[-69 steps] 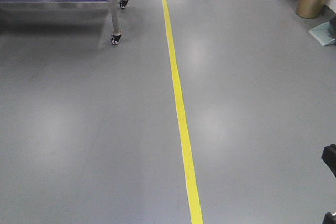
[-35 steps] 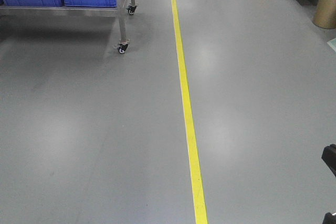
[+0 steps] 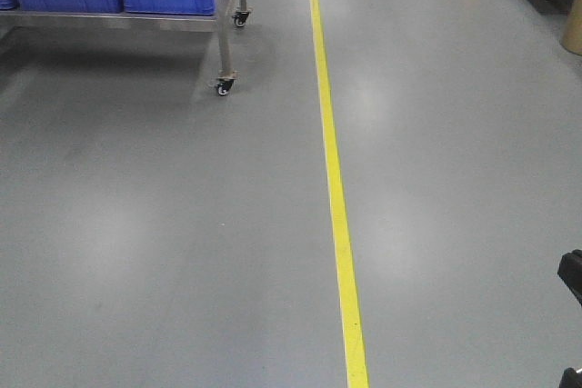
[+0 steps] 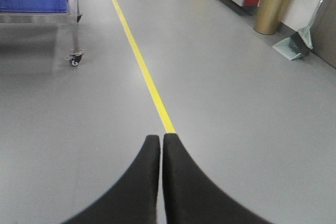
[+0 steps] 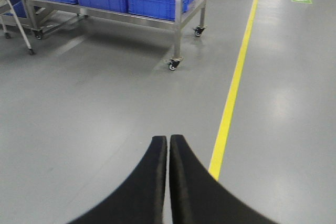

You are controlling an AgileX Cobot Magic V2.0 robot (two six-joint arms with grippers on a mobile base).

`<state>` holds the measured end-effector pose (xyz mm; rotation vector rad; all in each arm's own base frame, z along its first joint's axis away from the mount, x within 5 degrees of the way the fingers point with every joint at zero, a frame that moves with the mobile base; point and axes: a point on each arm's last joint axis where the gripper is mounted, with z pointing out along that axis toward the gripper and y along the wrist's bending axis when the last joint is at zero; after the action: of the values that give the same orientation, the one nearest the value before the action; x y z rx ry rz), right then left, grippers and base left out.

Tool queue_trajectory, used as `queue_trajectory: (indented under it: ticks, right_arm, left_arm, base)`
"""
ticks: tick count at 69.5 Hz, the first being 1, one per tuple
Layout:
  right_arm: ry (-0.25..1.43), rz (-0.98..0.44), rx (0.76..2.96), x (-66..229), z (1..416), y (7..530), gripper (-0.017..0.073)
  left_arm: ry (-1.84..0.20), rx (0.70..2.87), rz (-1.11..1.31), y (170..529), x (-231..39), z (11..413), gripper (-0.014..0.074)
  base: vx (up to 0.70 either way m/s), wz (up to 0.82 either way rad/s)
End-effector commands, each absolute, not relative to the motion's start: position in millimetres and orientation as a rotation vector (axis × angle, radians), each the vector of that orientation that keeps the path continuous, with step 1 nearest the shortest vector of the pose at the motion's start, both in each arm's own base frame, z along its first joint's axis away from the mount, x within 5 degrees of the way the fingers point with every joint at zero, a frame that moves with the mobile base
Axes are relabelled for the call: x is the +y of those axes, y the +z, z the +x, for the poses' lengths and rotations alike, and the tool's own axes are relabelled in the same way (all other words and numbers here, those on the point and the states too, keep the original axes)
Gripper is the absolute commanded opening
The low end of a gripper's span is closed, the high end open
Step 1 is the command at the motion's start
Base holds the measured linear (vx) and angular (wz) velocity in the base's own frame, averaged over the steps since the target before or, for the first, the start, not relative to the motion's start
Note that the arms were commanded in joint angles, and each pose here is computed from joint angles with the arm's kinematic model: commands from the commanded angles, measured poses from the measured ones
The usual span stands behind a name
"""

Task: Move and align brake pads A on conveyor
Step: 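Continue driving past the cart of blue bins, then turn and drive up to the stainless steel table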

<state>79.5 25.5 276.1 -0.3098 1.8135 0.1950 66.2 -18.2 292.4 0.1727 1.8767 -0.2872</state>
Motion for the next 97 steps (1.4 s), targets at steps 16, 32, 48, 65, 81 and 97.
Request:
queue_trajectory:
  ticks: [16,32,48,65,81,97]
  right_arm:
    - [0.187,-0.294,1.718,25.0,81.2,291.8,-0.0006]
    - [0.187,-0.294,1.718,25.0,81.2,291.8,-0.0006]
    - [0.188,-0.295,1.718,25.1,81.2,291.8,-0.0006]
    - [0.188,-0.295,1.718,25.1,81.2,291.8,-0.0006]
    - [0.188,-0.295,1.718,25.1,81.2,291.8,-0.0006]
    - [0.188,-0.295,1.718,25.1,81.2,291.8,-0.0006]
  left_arm:
    - [-0.313,1.797,0.183,305.1,-20.5,68.0,-0.0006]
    - [-0.313,1.797,0.183,305.1,-20.5,68.0,-0.0006]
    - [-0.313,1.797,0.183,305.1,-20.5,68.0,-0.0006]
    - [-0.313,1.797,0.183,305.1,-20.5,68.0,-0.0006]
    - [-0.313,1.797,0.183,305.1,-20.5,68.0,-0.0006]
    - [-0.313,1.797,0.183,305.1,-20.5,68.0,-0.0006]
  base:
    - [0.06,0.39]
    - [0.07,0.79]
    - [0.06,0.96]
    - [0.05,0.81]
    - [0.05,0.55]
    - [0.06,0.42]
